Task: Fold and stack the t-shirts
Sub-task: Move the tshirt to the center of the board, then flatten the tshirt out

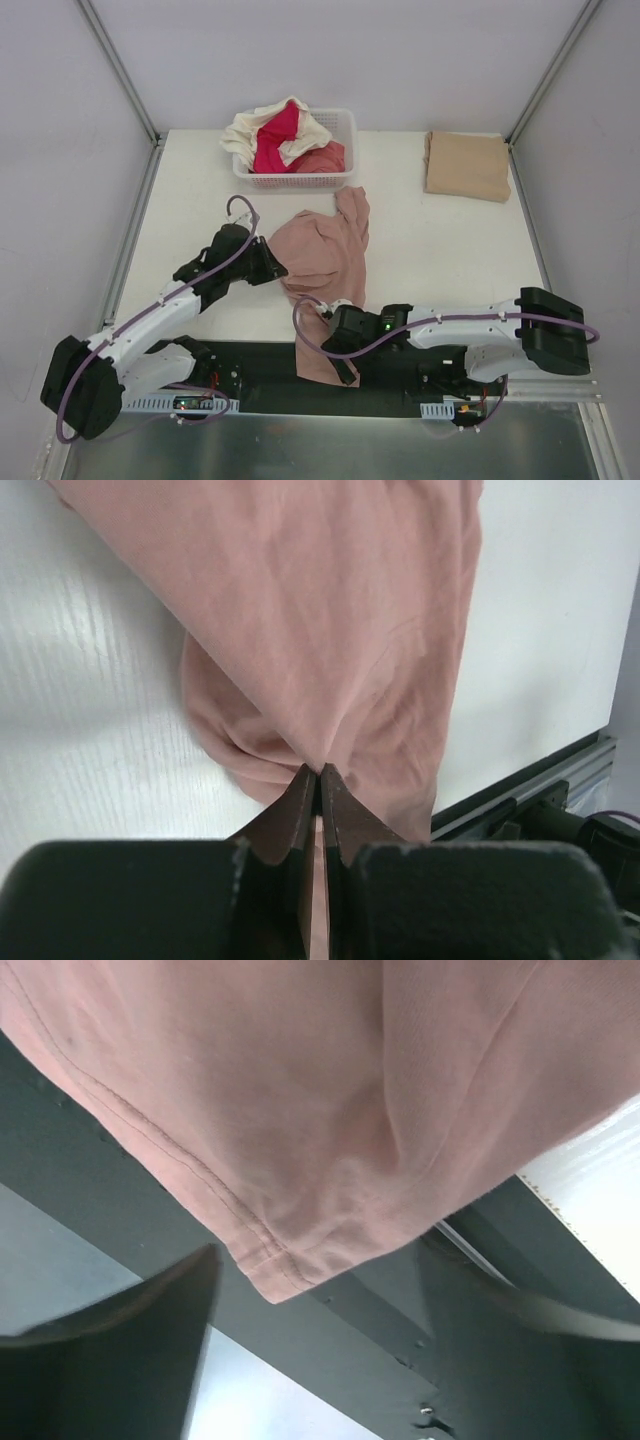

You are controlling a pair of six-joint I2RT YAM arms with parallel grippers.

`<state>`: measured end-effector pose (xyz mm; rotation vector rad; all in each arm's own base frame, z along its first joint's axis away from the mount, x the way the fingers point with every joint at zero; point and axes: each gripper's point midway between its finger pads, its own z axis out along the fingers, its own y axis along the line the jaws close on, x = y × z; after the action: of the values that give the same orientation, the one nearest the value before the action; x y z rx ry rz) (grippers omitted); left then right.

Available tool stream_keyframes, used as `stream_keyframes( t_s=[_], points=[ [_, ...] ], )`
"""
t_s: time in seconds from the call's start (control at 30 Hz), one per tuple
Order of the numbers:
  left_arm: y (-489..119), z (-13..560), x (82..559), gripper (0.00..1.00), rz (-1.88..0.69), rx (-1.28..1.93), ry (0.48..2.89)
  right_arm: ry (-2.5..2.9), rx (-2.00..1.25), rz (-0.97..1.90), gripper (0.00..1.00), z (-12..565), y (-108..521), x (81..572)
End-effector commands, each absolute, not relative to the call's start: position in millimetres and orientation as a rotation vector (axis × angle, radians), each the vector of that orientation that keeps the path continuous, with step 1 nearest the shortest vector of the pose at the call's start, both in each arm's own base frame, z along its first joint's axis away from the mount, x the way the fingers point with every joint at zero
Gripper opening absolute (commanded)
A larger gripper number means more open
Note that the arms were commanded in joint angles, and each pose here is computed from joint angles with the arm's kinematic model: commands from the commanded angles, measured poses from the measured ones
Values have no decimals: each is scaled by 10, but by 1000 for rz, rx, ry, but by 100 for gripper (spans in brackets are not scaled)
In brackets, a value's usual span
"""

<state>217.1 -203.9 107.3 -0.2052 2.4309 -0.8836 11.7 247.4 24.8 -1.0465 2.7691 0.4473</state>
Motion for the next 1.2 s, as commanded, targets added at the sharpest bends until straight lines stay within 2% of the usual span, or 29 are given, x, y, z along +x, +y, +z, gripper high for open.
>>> stream_keyframes(
  t_s=[0.0,0.03,0.07,0.13,0.17,0.2,0.37,0.5,0.63,0.77,0.93,1.03,1.17],
  points=[
    [-1800,1265,2217,0,-775,-267,2320,2788,-997,478,70,284,2605,84],
    [-1718,1269,2232,0,-726,-288,2308,2785,-975,454,60,277,2615,121],
    [-1703,1330,2231,0,-726,-286,2293,2787,-961,387,39,239,2567,169],
    [-1574,1414,2247,0,-664,-305,2255,2774,-942,353,21,246,2560,222],
    [-1510,1499,2301,0,-630,-322,2217,2772,-922,340,5,278,2550,241],
    [-1465,1564,2307,0,-611,-320,2194,2762,-914,317,3,302,2524,273],
    [-1230,1988,2474,0,-504,-367,2041,2591,-794,-18,1,723,2095,810],
    [-1052,2308,2618,0,-415,-397,1947,2517,-596,-119,1,1067,1694,1326],
    [-868,2647,2799,0,-347,-435,1875,2354,-289,-214,1,1717,1191,2048],
    [-646,3301,2971,0,-352,-485,1743,2164,-76,-382,1,2509,669,2514],
    [-465,4217,2805,0,-376,-441,1535,1972,105,-383,1,3423,222,2638],
    [-436,4927,2464,0,-442,-363,1377,1831,105,-282,1,3990,166,2542],
    [-599,5600,1946,0,-584,-179,1226,1657,38,-112,1,4696,155,2251]
  ],
)
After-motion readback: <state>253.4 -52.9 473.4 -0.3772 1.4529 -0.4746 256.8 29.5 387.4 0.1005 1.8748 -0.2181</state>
